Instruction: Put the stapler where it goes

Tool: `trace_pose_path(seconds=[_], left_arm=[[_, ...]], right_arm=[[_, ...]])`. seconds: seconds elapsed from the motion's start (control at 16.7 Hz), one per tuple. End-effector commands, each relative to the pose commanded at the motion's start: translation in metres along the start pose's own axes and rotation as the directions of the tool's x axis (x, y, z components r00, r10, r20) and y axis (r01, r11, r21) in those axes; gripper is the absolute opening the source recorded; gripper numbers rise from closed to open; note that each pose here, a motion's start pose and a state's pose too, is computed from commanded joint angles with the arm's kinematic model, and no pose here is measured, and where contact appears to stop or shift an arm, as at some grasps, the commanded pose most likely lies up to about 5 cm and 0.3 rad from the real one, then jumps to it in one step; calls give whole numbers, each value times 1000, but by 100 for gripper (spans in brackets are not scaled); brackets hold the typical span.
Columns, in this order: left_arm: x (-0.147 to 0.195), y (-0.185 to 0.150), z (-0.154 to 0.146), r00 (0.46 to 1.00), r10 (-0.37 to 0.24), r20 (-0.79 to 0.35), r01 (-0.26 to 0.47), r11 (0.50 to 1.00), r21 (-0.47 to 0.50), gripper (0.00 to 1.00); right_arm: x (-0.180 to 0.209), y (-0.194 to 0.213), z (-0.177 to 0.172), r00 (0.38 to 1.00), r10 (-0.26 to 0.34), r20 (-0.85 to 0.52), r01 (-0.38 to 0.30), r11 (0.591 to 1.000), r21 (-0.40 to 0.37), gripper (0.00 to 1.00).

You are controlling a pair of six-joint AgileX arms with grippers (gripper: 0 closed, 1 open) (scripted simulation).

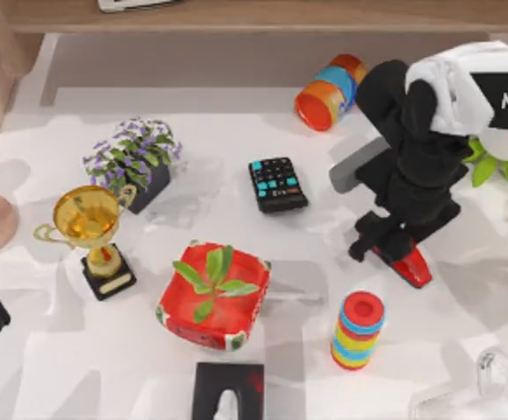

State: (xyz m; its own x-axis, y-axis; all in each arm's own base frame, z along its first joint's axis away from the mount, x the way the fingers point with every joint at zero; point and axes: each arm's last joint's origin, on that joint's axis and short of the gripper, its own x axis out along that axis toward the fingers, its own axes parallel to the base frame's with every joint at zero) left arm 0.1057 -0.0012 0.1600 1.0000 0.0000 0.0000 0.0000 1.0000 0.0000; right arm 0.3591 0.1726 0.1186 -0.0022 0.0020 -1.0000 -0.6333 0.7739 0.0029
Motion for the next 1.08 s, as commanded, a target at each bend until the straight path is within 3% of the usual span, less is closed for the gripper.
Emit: trace_pose_path(seconds=[1.08], left_arm=[[0,0,0,1000,0,0,0,1000,0,100]], right_arm=[[-35,-3,0,1000,-9,14,9,1000,7,0]])
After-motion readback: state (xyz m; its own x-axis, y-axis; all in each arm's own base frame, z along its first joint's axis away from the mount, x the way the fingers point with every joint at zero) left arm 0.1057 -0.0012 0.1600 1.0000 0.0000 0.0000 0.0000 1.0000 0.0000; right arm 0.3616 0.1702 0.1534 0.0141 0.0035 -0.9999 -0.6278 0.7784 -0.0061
